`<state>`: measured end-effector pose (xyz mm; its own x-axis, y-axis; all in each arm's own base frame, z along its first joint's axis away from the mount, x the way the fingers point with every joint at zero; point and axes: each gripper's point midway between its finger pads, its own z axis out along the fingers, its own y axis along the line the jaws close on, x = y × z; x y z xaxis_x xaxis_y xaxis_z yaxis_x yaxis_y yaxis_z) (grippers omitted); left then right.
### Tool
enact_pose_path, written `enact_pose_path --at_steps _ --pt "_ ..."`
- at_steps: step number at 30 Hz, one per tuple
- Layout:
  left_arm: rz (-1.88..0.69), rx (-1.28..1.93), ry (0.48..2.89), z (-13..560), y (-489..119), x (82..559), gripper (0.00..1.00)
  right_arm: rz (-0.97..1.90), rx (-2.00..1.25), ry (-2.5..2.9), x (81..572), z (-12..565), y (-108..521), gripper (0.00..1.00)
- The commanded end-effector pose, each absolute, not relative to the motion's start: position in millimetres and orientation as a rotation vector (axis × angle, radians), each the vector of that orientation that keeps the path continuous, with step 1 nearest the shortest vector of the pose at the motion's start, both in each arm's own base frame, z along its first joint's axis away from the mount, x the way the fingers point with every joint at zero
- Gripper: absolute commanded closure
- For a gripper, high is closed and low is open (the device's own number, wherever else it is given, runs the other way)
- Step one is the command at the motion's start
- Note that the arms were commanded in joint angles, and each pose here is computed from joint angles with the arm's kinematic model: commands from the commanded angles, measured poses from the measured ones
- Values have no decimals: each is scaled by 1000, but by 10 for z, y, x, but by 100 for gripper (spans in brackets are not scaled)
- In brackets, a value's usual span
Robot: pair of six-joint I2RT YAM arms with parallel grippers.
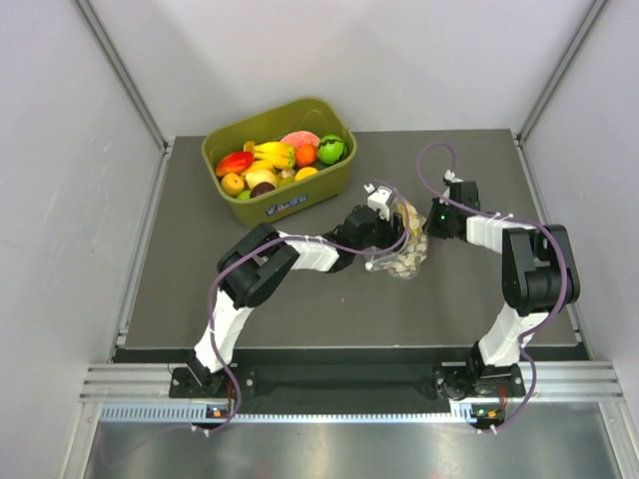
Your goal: Open the zip-top bag and remove the fake food
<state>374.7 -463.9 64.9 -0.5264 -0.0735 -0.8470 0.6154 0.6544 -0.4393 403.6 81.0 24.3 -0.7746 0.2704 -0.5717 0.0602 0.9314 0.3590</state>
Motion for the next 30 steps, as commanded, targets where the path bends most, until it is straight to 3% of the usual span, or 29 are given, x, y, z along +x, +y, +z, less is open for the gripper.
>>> enact_pose_path --at_steps 1,11,15,21,25,28,30 --pt "-949 429 1864 866 -4777 3920 36 429 203 2473 3954 181 819 100" --pt "-942 460 1905 715 -4919 4006 37 459 187 2480 3893 173 877 100" --pt "-949 474 1940 586 -4965 4001 29 485 172 2482 3876 175 921 100" --pt "-958 478 1963 477 -4997 3988 31 515 156 2475 3878 195 972 100" --pt "-945 491 1970 456 -4973 3972 67 508 160 2476 3878 191 958 100" --pt "-916 510 1981 495 -4903 3947 85 489 168 2480 3869 180 932 100" --pt "-895 499 1984 553 -4801 3922 91 459 184 2476 3875 190 880 100"
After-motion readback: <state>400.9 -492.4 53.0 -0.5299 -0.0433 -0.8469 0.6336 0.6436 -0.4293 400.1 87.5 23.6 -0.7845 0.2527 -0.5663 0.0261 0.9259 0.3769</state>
